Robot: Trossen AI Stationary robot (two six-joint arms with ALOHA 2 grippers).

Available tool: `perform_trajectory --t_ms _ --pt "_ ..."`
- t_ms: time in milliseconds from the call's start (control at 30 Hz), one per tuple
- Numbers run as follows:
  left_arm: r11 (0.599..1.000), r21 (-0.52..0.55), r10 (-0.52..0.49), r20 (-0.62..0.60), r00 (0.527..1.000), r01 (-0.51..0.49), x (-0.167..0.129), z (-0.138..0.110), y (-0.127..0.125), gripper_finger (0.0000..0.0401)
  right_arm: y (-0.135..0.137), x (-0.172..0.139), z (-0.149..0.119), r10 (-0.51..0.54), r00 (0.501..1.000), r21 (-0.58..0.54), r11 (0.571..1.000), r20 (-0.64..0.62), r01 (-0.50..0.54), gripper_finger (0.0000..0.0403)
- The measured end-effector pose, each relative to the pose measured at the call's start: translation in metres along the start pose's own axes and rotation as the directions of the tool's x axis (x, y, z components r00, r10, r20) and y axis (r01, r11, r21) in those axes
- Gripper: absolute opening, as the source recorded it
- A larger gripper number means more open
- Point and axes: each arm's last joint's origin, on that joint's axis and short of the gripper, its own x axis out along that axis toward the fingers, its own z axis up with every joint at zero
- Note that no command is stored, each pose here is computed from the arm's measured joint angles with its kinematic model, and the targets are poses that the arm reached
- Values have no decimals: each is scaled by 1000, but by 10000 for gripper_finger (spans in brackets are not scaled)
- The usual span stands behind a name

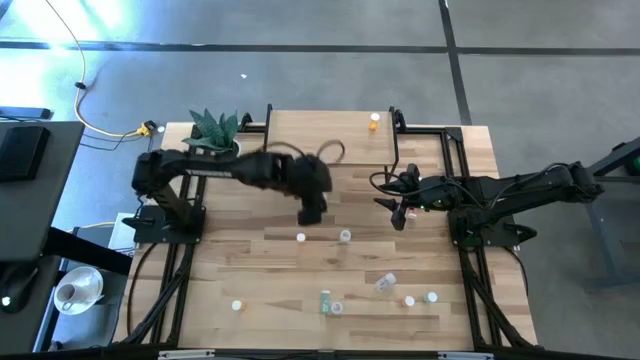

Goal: Pick and place medicine bottles onto shelf by color
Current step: Put the top left pink pill bottle on the shelf

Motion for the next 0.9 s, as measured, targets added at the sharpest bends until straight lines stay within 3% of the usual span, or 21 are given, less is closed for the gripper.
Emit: perform_trajectory --t_ms 267,533,733,900 --pt "968 -148 213 48 976 -204 -36 3 72 113 0 0 0 0 1000 4 1000 0 0 188" --pt "868 -365 349 -35 936 -337 -40 -19 150 113 0 0 0 0 1000 9 1000 -1 0 188" --pt "782 -515 364 -80 928 -351 -36 -37 194 113 0 0 0 0 1000 8 1000 0 0 188" --pt "753 -586 347 -30 937 -298 -56 -37 214 113 -1 0 0 -7 1000 9 1000 1 7 188"
